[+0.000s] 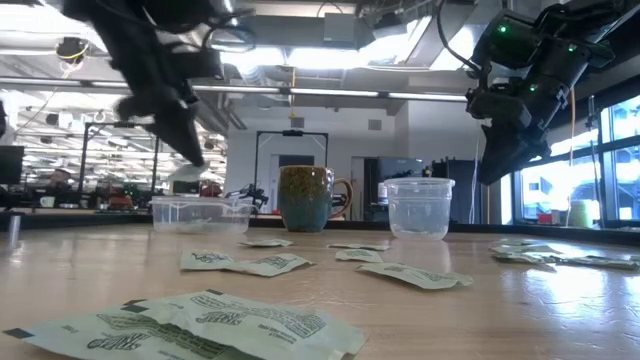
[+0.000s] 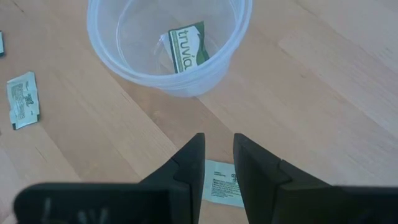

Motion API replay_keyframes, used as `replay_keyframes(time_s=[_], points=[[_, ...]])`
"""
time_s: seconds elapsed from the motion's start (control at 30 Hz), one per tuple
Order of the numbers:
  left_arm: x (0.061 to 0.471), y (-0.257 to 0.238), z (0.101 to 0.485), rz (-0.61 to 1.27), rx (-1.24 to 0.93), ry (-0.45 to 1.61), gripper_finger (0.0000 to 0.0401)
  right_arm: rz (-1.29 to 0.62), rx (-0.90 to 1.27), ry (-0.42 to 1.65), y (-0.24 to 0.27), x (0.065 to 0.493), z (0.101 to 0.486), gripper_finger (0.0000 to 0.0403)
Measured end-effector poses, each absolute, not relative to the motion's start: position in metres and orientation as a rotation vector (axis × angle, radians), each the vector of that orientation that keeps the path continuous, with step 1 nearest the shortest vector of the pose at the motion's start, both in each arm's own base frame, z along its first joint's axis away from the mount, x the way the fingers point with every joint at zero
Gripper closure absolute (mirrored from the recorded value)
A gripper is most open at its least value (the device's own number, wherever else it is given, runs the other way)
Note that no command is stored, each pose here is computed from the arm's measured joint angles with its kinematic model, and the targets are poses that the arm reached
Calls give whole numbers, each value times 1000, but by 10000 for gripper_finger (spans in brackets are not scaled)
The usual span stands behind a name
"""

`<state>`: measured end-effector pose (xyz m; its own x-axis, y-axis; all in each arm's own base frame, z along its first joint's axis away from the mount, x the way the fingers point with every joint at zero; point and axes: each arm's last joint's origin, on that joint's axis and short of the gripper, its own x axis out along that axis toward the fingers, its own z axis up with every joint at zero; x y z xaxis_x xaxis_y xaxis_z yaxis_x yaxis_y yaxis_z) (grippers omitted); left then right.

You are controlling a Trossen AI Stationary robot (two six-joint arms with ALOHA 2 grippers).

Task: Pick and place Stevia / Truvia into bins
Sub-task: Put the light green stevia packet into the left transparent container

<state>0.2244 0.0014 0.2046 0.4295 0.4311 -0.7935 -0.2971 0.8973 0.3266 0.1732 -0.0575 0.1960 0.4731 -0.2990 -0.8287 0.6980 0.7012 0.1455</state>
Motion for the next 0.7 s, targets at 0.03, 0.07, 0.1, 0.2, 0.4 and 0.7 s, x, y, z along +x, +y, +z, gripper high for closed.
replay_keyframes(time_s=[0.03, 0.07, 0.1, 0.2, 0.4, 0.7], points=[[225, 8, 205, 497, 140, 1024, 398, -644, 512, 882, -58, 173, 196, 315], [225, 14, 206, 536, 132, 1014, 399, -643, 511, 882, -57, 173, 196, 315], [226, 20, 206, 572, 123, 1000, 399, -644, 512, 881, -58, 173, 196, 315], [228, 37, 208, 665, 92, 955, 399, -643, 511, 881, -57, 173, 196, 315], [227, 60, 209, 719, 8, 925, 400, -645, 513, 883, -57, 173, 196, 315], [233, 70, 188, 728, -8, 1033, 400, -644, 511, 885, -57, 173, 196, 315]])
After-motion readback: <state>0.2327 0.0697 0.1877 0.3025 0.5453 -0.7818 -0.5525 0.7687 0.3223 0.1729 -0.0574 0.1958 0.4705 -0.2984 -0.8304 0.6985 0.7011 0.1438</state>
